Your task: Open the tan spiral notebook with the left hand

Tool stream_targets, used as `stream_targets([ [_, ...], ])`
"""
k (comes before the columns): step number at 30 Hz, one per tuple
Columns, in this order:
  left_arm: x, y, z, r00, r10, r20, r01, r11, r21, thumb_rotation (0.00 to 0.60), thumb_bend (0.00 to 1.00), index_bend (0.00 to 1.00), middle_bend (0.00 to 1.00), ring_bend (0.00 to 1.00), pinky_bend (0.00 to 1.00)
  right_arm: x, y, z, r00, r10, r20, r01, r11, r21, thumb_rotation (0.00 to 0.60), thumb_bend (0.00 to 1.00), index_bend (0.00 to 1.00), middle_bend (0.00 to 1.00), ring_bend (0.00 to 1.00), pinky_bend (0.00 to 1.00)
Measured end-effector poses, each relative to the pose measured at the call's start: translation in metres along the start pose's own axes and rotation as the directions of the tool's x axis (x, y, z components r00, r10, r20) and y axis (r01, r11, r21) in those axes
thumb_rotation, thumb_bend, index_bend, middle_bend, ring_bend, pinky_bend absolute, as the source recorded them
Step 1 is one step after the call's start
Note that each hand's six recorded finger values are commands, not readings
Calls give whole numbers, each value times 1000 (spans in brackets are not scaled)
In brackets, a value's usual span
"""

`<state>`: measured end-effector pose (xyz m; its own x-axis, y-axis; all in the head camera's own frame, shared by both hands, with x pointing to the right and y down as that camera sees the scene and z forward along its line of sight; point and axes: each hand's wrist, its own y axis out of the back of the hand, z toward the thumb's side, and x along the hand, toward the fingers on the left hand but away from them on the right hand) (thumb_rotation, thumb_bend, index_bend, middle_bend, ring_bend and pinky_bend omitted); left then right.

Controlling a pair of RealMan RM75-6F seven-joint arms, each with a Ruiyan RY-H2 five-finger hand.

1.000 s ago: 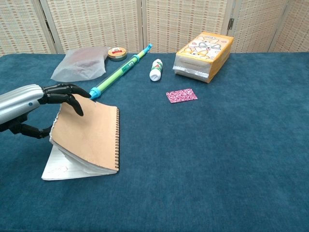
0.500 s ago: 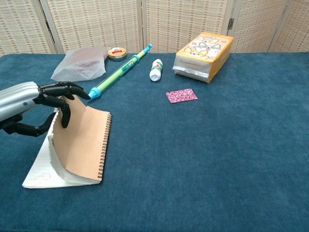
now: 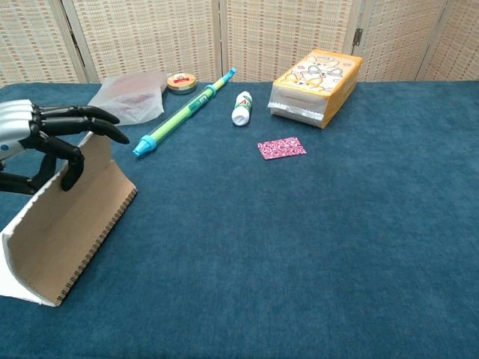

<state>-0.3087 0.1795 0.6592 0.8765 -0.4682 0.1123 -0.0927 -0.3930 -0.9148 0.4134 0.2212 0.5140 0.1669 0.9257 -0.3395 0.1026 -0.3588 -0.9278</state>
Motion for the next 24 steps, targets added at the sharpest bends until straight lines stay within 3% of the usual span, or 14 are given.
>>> stream_targets([
  [6,30,-18,25,996,-24,86,22,999,28,600,737,604,220,139,278,4,1,-4,1000,-5,9,6,1000,-6,600,120,166,172,127,217],
  [14,67,-42,50,996,-61,63,60,998,14,600,737,597,221,137,278,10,2,-12,1000,-15,22,15,1000,-15,600,121,167,172,127,217],
  [18,83,-49,57,998,-68,13,68,998,-7,600,719,417,191,136,278,12,2,-15,999,-17,27,18,1000,-19,600,121,167,172,127,217],
  [22,96,-48,63,997,-56,-57,53,997,-58,600,435,175,135,128,278,13,3,-17,999,-21,29,21,1000,-23,600,121,167,172,127,217],
  [24,100,-44,63,995,-43,-93,34,995,-93,600,399,135,126,125,278,12,2,-17,999,-19,27,20,999,-25,600,121,167,172,127,217],
])
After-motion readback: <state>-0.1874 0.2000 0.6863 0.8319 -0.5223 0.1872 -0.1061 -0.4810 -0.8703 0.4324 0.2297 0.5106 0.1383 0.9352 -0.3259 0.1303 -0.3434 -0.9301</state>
